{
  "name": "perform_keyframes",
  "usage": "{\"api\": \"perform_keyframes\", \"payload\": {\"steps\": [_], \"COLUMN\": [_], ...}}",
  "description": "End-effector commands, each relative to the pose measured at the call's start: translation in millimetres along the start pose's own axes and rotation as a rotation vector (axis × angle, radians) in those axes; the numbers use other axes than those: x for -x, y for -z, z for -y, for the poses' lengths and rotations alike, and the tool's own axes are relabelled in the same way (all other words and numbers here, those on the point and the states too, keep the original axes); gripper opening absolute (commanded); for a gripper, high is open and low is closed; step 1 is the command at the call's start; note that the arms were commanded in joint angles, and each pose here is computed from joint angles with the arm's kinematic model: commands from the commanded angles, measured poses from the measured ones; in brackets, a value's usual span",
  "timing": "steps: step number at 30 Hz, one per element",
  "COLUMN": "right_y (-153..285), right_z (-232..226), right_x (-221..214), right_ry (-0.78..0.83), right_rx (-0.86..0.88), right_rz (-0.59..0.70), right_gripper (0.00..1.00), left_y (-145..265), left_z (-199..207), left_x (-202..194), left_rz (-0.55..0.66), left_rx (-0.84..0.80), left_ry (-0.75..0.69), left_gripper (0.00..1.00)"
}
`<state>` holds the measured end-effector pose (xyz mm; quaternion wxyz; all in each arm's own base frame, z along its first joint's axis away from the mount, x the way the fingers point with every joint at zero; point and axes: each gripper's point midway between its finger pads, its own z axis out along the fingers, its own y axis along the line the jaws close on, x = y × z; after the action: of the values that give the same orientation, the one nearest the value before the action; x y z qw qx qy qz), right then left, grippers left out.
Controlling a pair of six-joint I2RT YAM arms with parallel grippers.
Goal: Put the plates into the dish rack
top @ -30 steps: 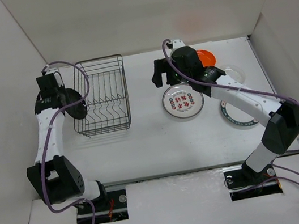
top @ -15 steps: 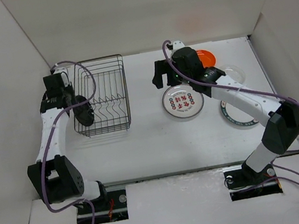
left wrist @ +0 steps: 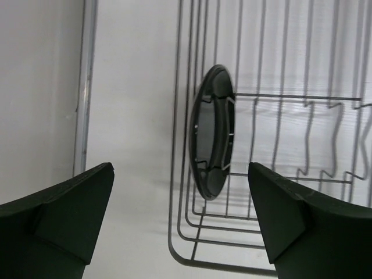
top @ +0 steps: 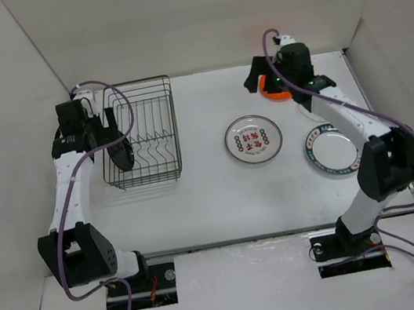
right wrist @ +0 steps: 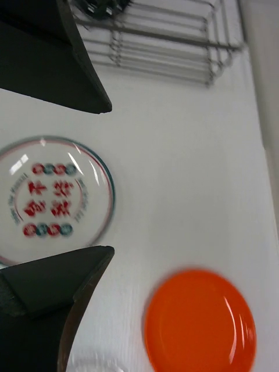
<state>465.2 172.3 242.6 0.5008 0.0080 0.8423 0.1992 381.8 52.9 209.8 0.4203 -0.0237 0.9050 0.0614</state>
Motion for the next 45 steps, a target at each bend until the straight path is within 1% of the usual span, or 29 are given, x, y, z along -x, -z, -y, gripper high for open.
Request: {"api": "perform_keyframes", "payload": {"steps": [1, 2, 3, 4, 5, 7, 8, 9, 10, 11, 12, 16, 22, 23, 26, 27, 28, 32, 33, 39, 41, 45], "right_y": [-16.7, -34.3, -41.3, -44.5, -57.2, -64.5, -68.3, -80.1, -84.7, -90.9, -100.7, -114.4, -120.8, -123.7, -131.2, -130.9, -133.2, -134.8, -135.6, -140.9, -141.5, -142.5], "right_z": [51.1, 71.2, 80.3, 107.3, 124.5, 156.5, 165.2, 178.8, 189.4, 193.2, 206.2, 219.1, 226.5, 234.8, 240.7, 242.2, 246.4, 252.0, 259.6, 272.7, 271.0, 273.2], "right_x": [49.8, 41.0, 41.5, 47.0, 43.1, 41.0, 42.8, 29.0, 26.0, 21.3, 12.2, 4.8, 18.5, 15.0, 12.0, 17.0, 8.6, 12.6, 8.5, -5.2, -8.9, -19.8], "right_ry": [-0.036, -0.056, -0.068, -0.091, -0.109, -0.152, -0.159, -0.188, -0.198, -0.202, -0.198, -0.198, -0.172, -0.182, -0.192, -0.187, -0.195, -0.198, -0.211, -0.240, -0.251, -0.263], "right_rx": [0.046, 0.026, 0.044, 0.015, 0.009, -0.009, -0.009, -0.019, -0.031, -0.034, -0.048, -0.047, -0.078, -0.088, -0.102, -0.113, -0.127, -0.157, -0.169, -0.199, -0.190, -0.196], "right_rz": [0.080, 0.047, 0.035, 0.041, 0.024, 0.013, 0.014, -0.016, -0.020, -0.030, -0.055, -0.086, -0.087, -0.095, -0.116, -0.103, -0.122, -0.107, -0.123, -0.178, -0.202, -0.231], "right_gripper": [1.00, 1.00, 1.00, 1.00, 1.00, 1.00, 1.00, 1.00, 0.99, 0.99, 0.97, 0.97, 0.96, 0.96, 0.96, 0.96, 0.96, 0.96, 0.96, 0.96, 0.95, 0.89], "left_y": [43.6, 50.8, 56.5, 57.7, 65.2, 74.5, 76.7, 79.0, 84.1, 85.3, 86.1, 91.6, 85.8, 85.0, 82.0, 80.0, 80.0, 78.1, 78.1, 78.9, 78.9, 75.8], "left_z": [18.1, 23.6, 32.7, 38.3, 43.6, 58.1, 63.6, 68.8, 74.1, 76.1, 77.8, 80.5, 76.9, 73.1, 75.7, 76.1, 76.1, 76.5, 76.5, 77.9, 78.1, 78.3], "left_x": [49.9, 54.2, 59.5, 55.3, 61.6, 61.8, 62.0, 62.1, 65.2, 67.3, 67.3, 73.5, 64.7, 64.9, 58.3, 55.0, 54.9, 51.6, 51.6, 51.6, 49.5, 48.2], "left_rz": [0.155, 0.170, 0.185, 0.172, 0.198, 0.215, 0.221, 0.225, 0.251, 0.259, 0.260, 0.281, 0.258, 0.258, 0.242, 0.233, 0.233, 0.224, 0.224, 0.225, 0.216, 0.207], "left_rx": [-0.127, -0.161, -0.217, -0.252, -0.286, -0.377, -0.412, -0.444, -0.476, -0.487, -0.498, -0.529, -0.521, -0.512, -0.527, -0.528, -0.528, -0.529, -0.529, -0.538, -0.540, -0.541], "left_ry": [-0.022, -0.025, -0.039, -0.054, -0.069, -0.100, -0.115, -0.118, -0.125, -0.116, -0.117, -0.108, -0.113, -0.107, -0.103, -0.101, -0.101, -0.099, -0.099, -0.099, -0.097, -0.095], "left_gripper": [1.00, 1.00, 1.00, 1.00, 1.00, 1.00, 1.00, 1.00, 1.00, 1.00, 1.00, 1.00, 1.00, 1.00, 1.00, 1.00, 1.00, 1.00, 1.00, 1.00, 1.00, 1.00]}}
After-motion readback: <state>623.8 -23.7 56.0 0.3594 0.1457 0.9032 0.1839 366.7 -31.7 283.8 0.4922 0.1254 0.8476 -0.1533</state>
